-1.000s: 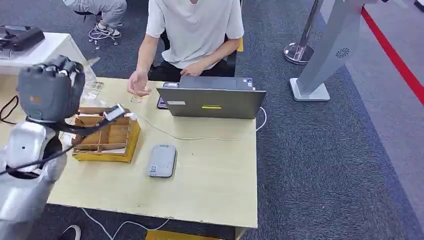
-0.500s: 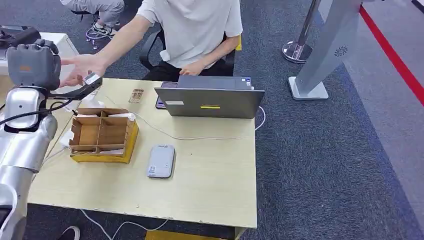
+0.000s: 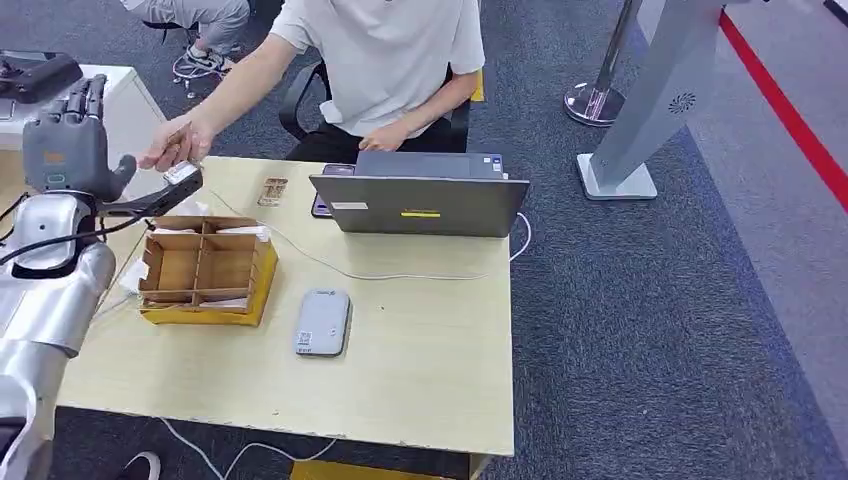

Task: Pass the card to the sensor for recognition and then transmit it.

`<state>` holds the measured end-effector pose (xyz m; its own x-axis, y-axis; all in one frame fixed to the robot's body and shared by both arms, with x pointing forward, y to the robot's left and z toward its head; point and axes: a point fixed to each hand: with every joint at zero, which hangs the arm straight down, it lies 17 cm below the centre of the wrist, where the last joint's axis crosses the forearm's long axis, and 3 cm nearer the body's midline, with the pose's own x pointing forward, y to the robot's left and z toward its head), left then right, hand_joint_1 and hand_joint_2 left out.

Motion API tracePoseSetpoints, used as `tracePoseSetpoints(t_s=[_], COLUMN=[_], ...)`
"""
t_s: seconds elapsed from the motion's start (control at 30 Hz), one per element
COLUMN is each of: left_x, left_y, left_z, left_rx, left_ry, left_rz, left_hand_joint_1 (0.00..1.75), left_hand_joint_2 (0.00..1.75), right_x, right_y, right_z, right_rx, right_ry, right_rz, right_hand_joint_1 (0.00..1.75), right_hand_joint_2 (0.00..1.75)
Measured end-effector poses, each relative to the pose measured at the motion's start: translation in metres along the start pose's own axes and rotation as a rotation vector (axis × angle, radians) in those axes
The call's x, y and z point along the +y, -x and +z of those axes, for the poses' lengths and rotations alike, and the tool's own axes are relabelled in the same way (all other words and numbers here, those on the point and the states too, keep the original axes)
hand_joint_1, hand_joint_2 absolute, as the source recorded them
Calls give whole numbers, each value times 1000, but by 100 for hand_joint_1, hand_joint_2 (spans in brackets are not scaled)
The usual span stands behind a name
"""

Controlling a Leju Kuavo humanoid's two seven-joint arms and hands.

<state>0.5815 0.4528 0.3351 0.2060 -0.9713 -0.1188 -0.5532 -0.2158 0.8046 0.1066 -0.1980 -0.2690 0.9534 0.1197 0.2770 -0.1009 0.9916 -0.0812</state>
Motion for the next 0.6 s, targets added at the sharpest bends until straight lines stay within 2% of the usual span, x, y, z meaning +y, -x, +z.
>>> tracePoseSetpoints(t_s=[0.17, 0.27, 0.33, 0.5, 0.6], left_x=[-5, -11, -17, -23, -17], left_y=[0, 3, 19, 110, 208], left_z=[4, 17, 30, 66, 116], left_rx=[-3, -12, -2, 75, 162], left_ry=[11, 15, 24, 58, 107], left_rz=[9, 30, 22, -49, -123], left_hand_joint_1=[0, 0, 0, 0, 0], left_hand_joint_2=[175, 175, 175, 175, 175], right_x=[0, 0, 0, 0, 0], right_y=[0, 0, 0, 8, 12], right_z=[0, 0, 0, 1, 1], right_rx=[0, -1, -6, 7, 18], right_ry=[2, 2, 2, 3, 1], right_rz=[0, -8, -11, -27, -43], right_hand_joint_1=[0, 0, 0, 0, 0], right_hand_joint_2=[0, 0, 0, 0, 0])
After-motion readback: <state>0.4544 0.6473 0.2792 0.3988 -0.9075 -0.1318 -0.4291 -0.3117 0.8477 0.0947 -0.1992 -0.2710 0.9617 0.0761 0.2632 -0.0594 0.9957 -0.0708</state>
